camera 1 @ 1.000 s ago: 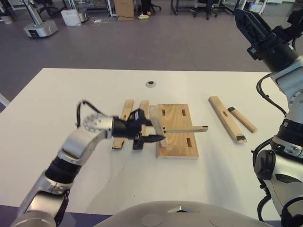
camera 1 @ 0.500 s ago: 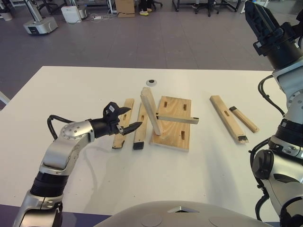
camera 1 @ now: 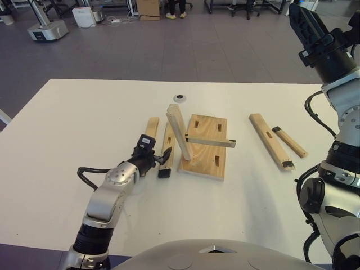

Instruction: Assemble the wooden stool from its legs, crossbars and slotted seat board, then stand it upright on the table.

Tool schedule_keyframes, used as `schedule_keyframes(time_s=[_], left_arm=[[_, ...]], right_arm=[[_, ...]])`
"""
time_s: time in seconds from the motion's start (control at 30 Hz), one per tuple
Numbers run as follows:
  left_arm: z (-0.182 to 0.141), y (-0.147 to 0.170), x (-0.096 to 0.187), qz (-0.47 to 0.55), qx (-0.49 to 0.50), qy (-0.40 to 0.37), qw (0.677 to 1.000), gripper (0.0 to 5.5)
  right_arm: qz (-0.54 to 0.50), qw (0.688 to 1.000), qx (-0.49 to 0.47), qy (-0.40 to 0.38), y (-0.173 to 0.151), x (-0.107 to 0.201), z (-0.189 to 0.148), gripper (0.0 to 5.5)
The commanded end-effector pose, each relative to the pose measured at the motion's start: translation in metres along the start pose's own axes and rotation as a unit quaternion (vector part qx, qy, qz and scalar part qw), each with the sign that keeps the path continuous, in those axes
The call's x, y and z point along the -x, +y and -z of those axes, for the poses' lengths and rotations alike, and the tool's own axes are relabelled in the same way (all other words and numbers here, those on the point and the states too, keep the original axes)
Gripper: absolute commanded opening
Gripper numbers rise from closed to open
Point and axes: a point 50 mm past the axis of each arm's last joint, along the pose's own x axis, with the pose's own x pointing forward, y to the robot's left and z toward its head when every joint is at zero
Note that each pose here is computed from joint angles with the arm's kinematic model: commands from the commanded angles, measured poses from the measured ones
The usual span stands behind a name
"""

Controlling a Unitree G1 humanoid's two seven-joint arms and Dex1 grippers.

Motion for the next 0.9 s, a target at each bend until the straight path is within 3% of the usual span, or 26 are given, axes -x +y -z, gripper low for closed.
schedule_keyframes(time_s=[0.03, 0.13, 0.33, 0.47, 0.7, 0.8, 0.9], left_arm=[[0.002, -0.008, 0.001, 0.009, 0.003, 0.03, 1.0, 4.22], [0.003, -0.013, 0.001, 0.021, 0.016, 0.046, 0.999, 4.22], [0.035, -0.011, 0.008, -0.008, 0.047, 0.186, 0.981, 4.22], [0.046, 0.002, 0.017, -0.018, 0.035, 0.218, 0.975, 3.51], [0.044, 0.001, 0.011, 0.033, -0.026, 0.164, 0.986, 2.22], [0.04, 0.008, 0.009, 0.04, -0.011, 0.134, 0.99, 2.06], [0.008, 0.018, 0.004, 0.055, -0.001, 0.038, 0.998, 2.06]], right_arm=[[0.001, 1.0, -0.004, 0.003, 0.002, -0.004, 0.001, 3.37], [0.007, 1.0, -0.004, 0.009, 0.002, -0.003, 0.002, 3.37], [0.018, 1.0, -0.01, 0.011, 0.001, -0.001, 0.005, 3.37], [0.025, 1.0, -0.01, 0.007, 0.001, 0.002, 0.006, 3.37], [0.029, 1.0, -0.009, 0.003, 0.001, 0.003, 0.007, 3.37], [0.029, 1.0, -0.009, 0.0, 0.001, 0.003, 0.007, 3.37], [0.025, 1.0, -0.016, 0.001, 0.003, 0.003, 0.008, 3.37]])
